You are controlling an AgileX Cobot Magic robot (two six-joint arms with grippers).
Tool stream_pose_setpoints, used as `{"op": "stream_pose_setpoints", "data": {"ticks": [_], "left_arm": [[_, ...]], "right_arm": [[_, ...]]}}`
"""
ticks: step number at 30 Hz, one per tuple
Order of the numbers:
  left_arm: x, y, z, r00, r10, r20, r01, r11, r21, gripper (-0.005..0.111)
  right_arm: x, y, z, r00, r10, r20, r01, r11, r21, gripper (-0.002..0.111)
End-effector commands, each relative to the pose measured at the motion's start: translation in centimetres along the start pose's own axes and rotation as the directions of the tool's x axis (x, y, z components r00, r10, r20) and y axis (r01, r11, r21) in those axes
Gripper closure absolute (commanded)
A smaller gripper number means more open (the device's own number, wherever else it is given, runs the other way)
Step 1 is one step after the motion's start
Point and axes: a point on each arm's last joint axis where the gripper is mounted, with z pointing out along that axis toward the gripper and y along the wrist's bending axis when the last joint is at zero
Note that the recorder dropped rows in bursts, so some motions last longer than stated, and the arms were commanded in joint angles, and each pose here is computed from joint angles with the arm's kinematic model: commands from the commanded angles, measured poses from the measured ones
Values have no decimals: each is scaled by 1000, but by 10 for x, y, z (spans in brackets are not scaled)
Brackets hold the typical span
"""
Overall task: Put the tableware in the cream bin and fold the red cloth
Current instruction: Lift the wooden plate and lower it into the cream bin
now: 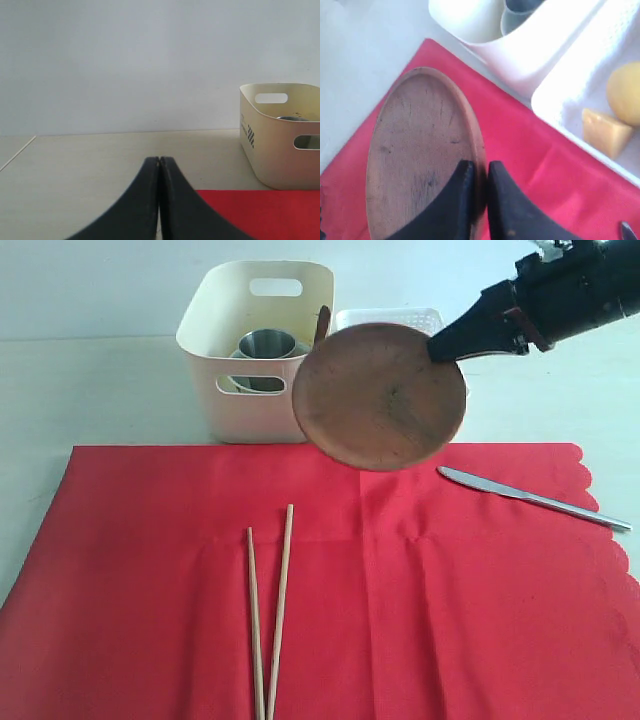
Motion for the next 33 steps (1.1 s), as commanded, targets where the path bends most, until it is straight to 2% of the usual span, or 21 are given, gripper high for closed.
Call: {"op": "stream_pose_setpoints", "data": {"ticks": [1, 6, 14, 17, 22, 26, 33], "left_arm": [[1, 0, 0, 1000, -12, 1, 12, 1000, 2, 104], [1, 0, 0, 1000, -12, 1, 12, 1000, 2, 104], [1, 0, 0, 1000, -12, 1, 12, 1000, 2, 104], [1, 0, 0, 1000, -12, 1, 12, 1000, 2, 104], [1, 0, 0, 1000, -12, 1, 12, 1000, 2, 104], [1, 0, 0, 1000, -12, 1, 12, 1000, 2, 104], [1, 0, 0, 1000, -12, 1, 12, 1000, 2, 104]], "right_arm": [[-17, 9, -4, 987, 14, 157, -5, 998, -59, 108], [-32, 8, -6, 947, 56, 317, -41, 998, -56, 108], [-44, 8, 19, 893, 53, 448, -2, 994, -113, 108], [-48, 1, 31, 894, 21, 447, 19, 996, -86, 108], [-65, -9, 56, 899, 64, 433, -12, 992, -123, 108], [-78, -19, 78, 900, 53, 434, -9, 995, -104, 108], [-92, -45, 113, 896, 123, 428, -77, 989, -122, 108]]}}
